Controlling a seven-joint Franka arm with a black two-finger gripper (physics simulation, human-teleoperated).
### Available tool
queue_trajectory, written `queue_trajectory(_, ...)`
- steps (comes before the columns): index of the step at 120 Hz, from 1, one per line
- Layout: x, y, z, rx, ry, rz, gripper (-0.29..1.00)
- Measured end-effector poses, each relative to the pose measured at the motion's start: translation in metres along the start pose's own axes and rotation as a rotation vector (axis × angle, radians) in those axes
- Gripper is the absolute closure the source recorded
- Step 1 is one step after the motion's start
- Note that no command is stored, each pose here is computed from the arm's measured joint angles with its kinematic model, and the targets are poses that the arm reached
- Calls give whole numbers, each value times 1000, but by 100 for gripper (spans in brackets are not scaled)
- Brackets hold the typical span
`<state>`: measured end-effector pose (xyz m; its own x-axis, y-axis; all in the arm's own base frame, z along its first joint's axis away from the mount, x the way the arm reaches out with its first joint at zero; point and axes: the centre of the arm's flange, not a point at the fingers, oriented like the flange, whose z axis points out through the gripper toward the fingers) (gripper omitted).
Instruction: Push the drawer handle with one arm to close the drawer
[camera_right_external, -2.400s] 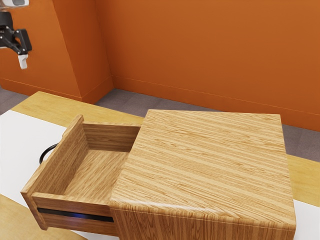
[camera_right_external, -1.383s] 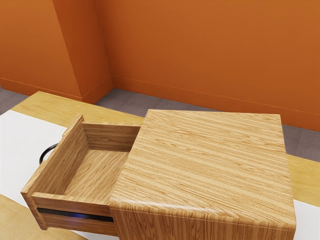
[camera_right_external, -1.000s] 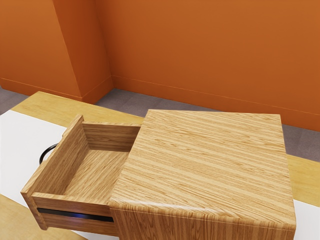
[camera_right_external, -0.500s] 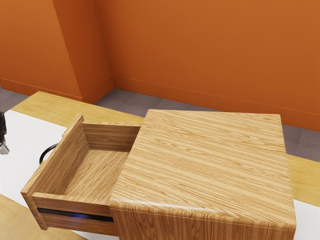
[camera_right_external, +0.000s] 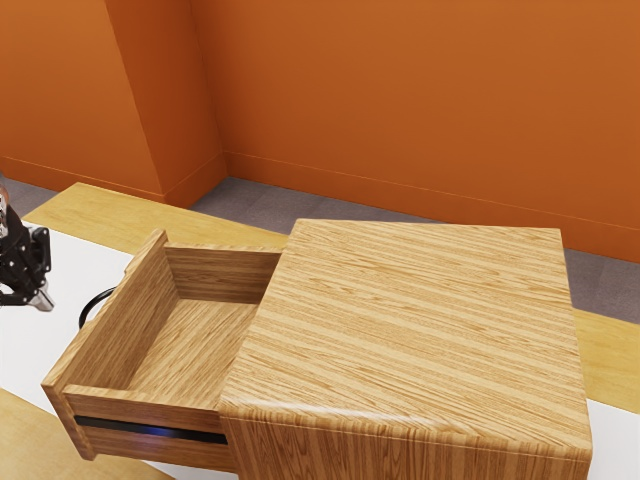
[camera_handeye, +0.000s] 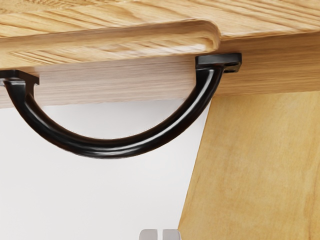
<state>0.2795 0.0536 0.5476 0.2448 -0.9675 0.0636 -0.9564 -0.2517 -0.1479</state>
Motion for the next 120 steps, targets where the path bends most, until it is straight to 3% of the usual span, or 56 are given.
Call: queue_trajectory(120, 50, -19, 33, -20, -5, 85, 79)
